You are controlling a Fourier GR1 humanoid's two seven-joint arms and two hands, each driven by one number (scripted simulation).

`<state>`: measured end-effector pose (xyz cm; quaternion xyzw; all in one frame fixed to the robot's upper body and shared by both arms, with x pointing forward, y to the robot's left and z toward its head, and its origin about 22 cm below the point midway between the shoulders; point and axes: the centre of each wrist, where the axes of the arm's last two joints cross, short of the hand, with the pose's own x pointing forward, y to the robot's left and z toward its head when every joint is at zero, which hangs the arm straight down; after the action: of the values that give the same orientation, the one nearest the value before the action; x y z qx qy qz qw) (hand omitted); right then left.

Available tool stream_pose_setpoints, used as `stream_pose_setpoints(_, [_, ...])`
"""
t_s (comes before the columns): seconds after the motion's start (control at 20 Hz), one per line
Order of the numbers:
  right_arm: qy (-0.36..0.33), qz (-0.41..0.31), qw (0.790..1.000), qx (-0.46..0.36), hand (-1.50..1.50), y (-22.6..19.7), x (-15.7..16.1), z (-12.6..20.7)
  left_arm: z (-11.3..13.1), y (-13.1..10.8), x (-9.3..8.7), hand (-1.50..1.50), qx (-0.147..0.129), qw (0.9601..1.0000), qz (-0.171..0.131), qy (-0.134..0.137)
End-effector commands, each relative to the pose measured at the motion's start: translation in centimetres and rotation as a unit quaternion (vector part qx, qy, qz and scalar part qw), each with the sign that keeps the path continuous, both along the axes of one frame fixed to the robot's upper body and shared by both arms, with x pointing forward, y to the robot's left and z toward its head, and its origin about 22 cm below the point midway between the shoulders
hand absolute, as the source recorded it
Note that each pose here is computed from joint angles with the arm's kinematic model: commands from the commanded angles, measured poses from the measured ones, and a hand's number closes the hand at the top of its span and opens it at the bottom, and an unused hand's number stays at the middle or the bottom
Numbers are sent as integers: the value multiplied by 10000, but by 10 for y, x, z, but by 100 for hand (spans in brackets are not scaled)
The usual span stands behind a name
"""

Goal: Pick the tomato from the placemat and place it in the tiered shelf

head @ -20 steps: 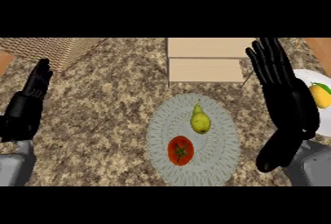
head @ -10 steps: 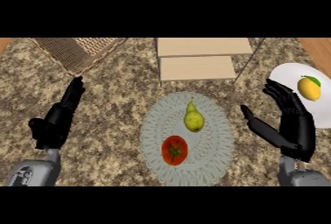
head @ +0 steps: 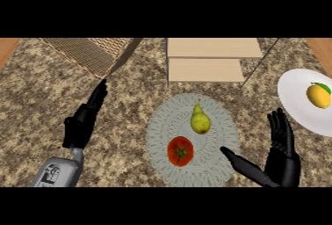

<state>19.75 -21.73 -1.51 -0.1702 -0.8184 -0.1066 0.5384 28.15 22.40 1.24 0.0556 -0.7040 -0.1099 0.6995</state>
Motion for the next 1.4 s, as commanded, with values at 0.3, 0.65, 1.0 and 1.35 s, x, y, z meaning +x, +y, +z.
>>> stream_pose_setpoints(0.3, [983,672,9822,-1455,-150,8,-45,59,-2,-7,-7,0,20,10000,-11,18])
stream_pose_setpoints(0.65, [2046,1082,9295,-2873,-150,15,-49,98,-1,0,3,0,26,9999,-129,-26])
stream_pose_setpoints(1.0, [2858,821,8722,-3884,-150,44,-69,135,6,-2,6,0,-10,10000,-72,-9])
stream_pose_setpoints(1.35, [2946,822,8708,-3849,-150,110,-70,158,-9,-2,-10,0,-85,9999,-72,18])
